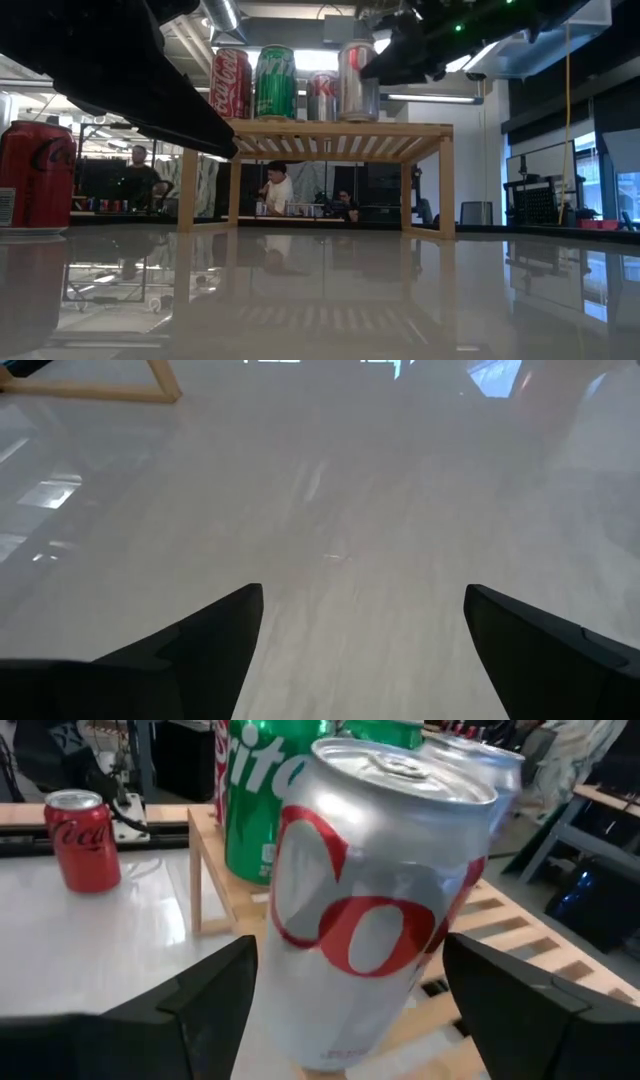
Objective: Place canned beverage on shelf
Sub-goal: Put the red silver soda can on the shelf aligned with the other red silver soda can, then put the top red black soda can on the shelf
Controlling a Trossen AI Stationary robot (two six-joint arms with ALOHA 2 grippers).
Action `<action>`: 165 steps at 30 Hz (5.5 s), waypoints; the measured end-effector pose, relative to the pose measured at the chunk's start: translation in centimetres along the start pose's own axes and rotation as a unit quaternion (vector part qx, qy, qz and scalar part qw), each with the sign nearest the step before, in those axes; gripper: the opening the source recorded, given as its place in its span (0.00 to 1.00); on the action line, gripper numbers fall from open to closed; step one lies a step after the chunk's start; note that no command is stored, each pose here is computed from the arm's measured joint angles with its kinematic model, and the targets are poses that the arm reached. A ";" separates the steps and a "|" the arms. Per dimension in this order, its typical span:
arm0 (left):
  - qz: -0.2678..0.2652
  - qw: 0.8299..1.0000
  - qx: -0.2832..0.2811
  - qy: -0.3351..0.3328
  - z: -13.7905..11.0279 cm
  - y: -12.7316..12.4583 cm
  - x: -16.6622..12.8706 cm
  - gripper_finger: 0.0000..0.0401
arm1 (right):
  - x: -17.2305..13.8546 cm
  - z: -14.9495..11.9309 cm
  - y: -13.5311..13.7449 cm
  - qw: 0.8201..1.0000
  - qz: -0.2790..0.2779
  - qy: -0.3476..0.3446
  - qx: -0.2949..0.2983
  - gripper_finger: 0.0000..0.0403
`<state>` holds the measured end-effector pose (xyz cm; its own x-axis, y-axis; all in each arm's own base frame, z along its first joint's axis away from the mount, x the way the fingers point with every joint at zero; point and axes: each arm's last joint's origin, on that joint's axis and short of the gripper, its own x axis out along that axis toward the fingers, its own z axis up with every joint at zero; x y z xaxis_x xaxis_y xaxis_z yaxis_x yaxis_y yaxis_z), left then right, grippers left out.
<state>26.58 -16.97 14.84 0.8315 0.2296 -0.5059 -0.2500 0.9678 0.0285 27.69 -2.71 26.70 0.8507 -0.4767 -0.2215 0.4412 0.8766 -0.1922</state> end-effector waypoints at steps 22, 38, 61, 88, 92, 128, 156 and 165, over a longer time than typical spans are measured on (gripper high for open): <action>0.000 1.000 0.003 0.000 0.0 0.0 0.0 0.84 | 2.1 -0.2 -0.1 0.999 -0.025 -0.041 0.013 0.78; 0.000 1.000 0.007 0.000 0.0 0.0 0.0 0.84 | 2.6 -0.1 0.2 0.997 -0.012 -0.067 0.027 0.77; 0.000 1.000 0.007 0.000 0.0 0.0 0.0 0.84 | 5.2 -1.1 0.8 0.991 -0.017 -0.125 0.050 0.77; -0.002 1.000 0.003 -0.004 0.4 0.1 -0.3 0.84 | 0.4 2.5 -1.1 0.996 -0.021 -0.092 -0.001 0.77; -0.009 1.000 -0.007 -0.009 2.4 0.5 -1.8 0.84 | -2.0 2.4 -0.5 0.999 0.016 -0.041 -0.030 0.77; 0.228 0.889 -0.262 0.298 5.3 16.4 -13.6 0.84 | -6.9 -2.1 9.1 0.960 0.264 0.034 -0.088 0.77; 0.303 0.816 -0.276 0.408 3.3 16.4 -12.4 0.84 | -6.9 -1.9 9.2 0.953 0.284 0.024 -0.098 0.78; 0.276 0.831 -0.265 0.403 3.5 16.1 -12.1 0.84 | -6.9 -1.8 9.2 0.953 0.284 0.012 -0.106 0.78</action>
<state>14.22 -3.85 24.40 -0.0321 0.2727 -0.9616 -0.8441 0.5077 0.1722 25.35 8.55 24.77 0.9270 0.0672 -0.3689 -0.1585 0.9618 -0.2231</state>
